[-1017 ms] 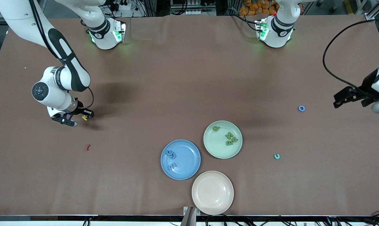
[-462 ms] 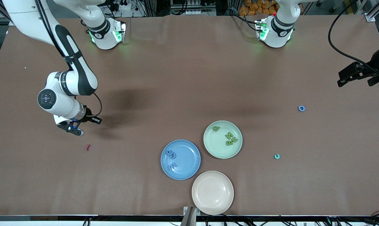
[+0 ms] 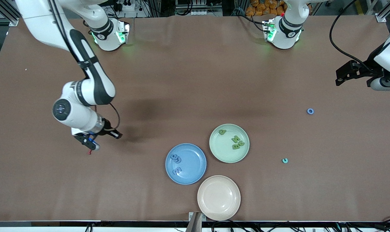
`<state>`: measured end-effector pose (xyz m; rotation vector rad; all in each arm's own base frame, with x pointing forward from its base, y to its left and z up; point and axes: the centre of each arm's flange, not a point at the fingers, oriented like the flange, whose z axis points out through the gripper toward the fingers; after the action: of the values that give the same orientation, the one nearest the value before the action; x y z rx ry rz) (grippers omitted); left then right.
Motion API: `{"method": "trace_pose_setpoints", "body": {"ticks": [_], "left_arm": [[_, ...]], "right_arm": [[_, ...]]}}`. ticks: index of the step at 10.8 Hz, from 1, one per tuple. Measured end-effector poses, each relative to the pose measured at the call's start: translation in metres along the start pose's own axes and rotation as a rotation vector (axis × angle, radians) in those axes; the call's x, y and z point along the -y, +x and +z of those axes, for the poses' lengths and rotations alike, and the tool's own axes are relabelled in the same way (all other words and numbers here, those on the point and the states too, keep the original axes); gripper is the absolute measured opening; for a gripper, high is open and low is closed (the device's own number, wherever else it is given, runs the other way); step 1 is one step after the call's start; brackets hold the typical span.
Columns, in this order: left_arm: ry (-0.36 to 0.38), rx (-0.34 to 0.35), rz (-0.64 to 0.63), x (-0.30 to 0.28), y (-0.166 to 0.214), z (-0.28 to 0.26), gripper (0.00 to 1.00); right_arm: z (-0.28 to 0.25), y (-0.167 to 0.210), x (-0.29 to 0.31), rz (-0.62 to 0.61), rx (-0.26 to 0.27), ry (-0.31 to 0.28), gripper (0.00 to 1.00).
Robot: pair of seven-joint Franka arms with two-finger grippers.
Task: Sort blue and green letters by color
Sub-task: 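Carry the blue X to the blue plate with the right gripper, then open the right gripper to drop the X into the blue plate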
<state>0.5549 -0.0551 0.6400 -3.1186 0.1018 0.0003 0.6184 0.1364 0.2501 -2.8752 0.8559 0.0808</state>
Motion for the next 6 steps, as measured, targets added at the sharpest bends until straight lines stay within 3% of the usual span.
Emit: {"method": "trace_pose_setpoints", "body": {"ticks": [6], "left_arm": [[0.000,0.008,-0.004,0.003,0.000,0.001,1.00]], "right_arm": [[0.007,-0.061,0.157,0.248,0.008,0.140,0.34]]}}
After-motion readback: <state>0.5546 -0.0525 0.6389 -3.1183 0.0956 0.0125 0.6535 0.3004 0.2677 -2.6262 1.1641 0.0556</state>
